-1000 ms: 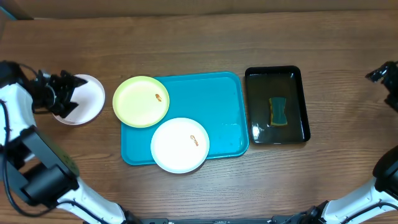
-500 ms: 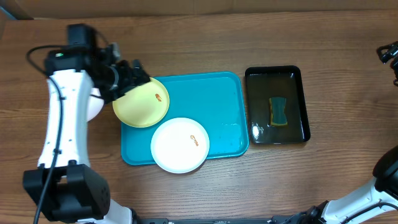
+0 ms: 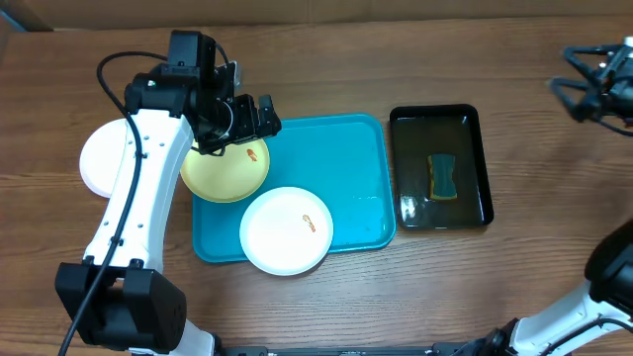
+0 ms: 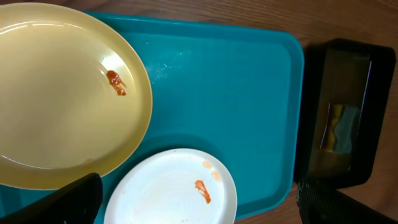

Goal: Clean dirty plates on tray and stack at the side

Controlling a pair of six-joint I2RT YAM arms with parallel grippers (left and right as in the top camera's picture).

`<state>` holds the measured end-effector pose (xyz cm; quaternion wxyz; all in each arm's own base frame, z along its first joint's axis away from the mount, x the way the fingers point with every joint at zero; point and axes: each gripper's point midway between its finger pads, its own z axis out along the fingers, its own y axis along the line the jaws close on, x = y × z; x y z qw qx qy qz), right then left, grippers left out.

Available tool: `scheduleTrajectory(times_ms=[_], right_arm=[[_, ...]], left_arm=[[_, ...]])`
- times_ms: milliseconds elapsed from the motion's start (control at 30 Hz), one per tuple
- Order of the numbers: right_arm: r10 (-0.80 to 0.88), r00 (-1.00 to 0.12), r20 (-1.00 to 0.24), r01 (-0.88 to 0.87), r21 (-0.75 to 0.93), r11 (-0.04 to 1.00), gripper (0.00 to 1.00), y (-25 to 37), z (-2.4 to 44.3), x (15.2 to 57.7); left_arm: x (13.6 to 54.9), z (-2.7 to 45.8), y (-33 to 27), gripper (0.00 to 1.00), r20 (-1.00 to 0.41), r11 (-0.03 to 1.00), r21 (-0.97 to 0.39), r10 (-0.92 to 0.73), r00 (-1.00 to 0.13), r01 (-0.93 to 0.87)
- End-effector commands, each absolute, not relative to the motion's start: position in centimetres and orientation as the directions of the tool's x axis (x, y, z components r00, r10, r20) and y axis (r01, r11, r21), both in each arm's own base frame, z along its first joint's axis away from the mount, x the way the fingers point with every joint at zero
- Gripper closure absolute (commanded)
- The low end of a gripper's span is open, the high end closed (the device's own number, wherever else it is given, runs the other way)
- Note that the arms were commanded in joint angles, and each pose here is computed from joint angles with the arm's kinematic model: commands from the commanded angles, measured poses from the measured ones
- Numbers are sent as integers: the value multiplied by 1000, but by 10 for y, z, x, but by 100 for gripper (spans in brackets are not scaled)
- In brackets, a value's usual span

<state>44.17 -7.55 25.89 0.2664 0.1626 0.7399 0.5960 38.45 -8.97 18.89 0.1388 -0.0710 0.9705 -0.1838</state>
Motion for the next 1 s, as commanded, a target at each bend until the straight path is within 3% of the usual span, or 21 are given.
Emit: scheduleTrajectory(times_ms=[0, 100, 133, 200, 267, 333, 367, 467, 500, 567, 633, 700, 833, 967], right_arm=[[438, -872, -218, -178, 975, 133, 0, -22, 283, 434], [336, -921, -196, -110, 960, 258, 0, 31, 252, 430], [298, -937, -181, -80, 944, 320, 6, 47, 238, 427], [199, -968, -156, -46, 883, 467, 32, 80, 208, 416], [99, -986, -132, -46, 796, 603, 71, 108, 183, 403], [13, -993, -121, -79, 726, 684, 91, 132, 168, 392], [-32, -993, -114, -103, 696, 711, 96, 145, 163, 385], [-104, -994, -44, -109, 604, 789, 96, 167, 147, 361], [-104, -995, -10, -93, 550, 830, 96, 169, 140, 354], [-73, -995, 62, -42, 399, 916, 96, 164, 122, 339], [-42, -993, 112, -11, 267, 964, 96, 161, 109, 322], [-40, -988, 150, -7, 215, 977, 96, 168, 98, 306], [-94, -979, 179, -61, 186, 981, 96, 196, 67, 277], [-82, -987, 141, -67, 107, 992, 96, 206, 36, 264]], left_arm=[[386, 187, -88, 0, -238, 923, -368, -208, -949, -110], [387, 186, -82, 0, -249, 933, -338, -212, -945, -121], [388, 185, -80, 0, -254, 937, -327, -214, -943, -124], [389, 184, -74, 0, -266, 946, -295, -216, -940, -134], [390, 182, -67, 0, -274, 955, -258, -219, -937, -148], [389, 181, -63, 0, -276, 959, -237, -220, -936, -155], [389, 181, -61, 0, -279, 961, -227, -220, -935, -159], [391, 180, -51, 0, -299, 968, -174, -225, -927, -179], [392, 180, -43, 6, -309, 969, -142, -236, -921, -201], [392, 179, -28, 31, -322, 956, -86, -293, -900, -280], [391, 179, -19, 47, -330, 944, -56, -325, -886, -326], [391, 179, -12, 56, -337, 939, -38, -334, -880, -342], [391, 180, 1, 57, -338, 921, -41, -377, -862, -386], [391, 179, 9, 49, -313, 906, -93, -420, -852, -413]])
